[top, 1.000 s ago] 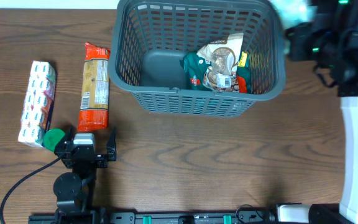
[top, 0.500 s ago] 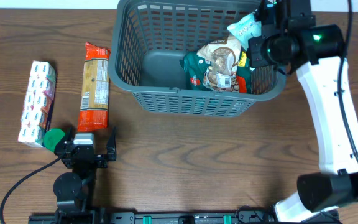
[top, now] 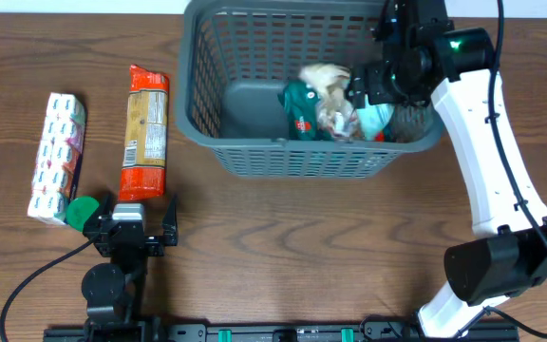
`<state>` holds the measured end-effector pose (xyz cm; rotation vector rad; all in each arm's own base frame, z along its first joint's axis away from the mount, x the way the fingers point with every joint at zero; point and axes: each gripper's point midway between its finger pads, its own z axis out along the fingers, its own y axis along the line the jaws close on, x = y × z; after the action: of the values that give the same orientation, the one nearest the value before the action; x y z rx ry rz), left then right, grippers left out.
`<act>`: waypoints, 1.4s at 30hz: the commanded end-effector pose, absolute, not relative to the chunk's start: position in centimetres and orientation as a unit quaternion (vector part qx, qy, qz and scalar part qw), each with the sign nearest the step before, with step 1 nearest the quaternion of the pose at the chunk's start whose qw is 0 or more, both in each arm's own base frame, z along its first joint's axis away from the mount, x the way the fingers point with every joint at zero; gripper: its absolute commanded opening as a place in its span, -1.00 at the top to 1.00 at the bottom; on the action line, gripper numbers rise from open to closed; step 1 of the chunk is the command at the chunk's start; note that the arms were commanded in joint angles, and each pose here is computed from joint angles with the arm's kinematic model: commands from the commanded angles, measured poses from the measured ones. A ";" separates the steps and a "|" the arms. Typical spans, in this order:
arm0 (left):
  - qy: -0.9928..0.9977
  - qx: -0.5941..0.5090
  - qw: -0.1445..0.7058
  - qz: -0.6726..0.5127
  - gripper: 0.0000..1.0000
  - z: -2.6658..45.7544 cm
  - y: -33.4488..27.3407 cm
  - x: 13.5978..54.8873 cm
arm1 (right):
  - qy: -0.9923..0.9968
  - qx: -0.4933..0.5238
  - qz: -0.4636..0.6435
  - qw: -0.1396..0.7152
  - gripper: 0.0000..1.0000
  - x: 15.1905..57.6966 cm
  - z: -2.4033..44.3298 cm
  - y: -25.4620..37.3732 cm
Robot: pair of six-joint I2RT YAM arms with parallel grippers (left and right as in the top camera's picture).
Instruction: Pack container
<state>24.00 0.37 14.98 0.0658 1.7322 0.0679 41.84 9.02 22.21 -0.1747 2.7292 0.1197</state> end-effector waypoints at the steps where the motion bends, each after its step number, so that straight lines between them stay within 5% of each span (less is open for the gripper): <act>1: 0.771 0.033 0.636 0.029 -0.97 13.7 0.3 24.0 | 0.977 -0.050 0.031 0.204 -0.98 41.9 22.5 8.2; 9: 0.771 0.033 0.636 0.029 -0.97 13.7 0.3 24.0 | 0.968 -0.050 0.036 0.242 -0.98 41.8 25.1 8.2; 15: 0.771 0.033 0.636 0.029 -0.97 13.7 0.3 24.0 | 0.938 -0.041 0.032 0.343 -0.99 41.0 32.9 7.3; 25: 0.771 0.033 0.636 0.029 -0.97 13.7 0.3 24.0 | 0.822 0.209 -0.172 0.501 -0.98 32.9 46.1 -5.9; 33: 0.771 0.033 0.636 0.029 -0.97 13.7 0.3 24.0 | 0.750 0.423 -0.241 0.448 -0.99 25.8 44.4 -13.2; 42: 0.771 0.033 0.636 0.029 -0.97 13.7 0.3 24.0 | 0.771 0.432 -0.212 0.417 -0.98 25.6 42.7 -12.7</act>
<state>24.00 0.37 14.98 0.0658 1.7322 0.0679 25.75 -12.69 42.78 1.0336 1.9607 -0.5657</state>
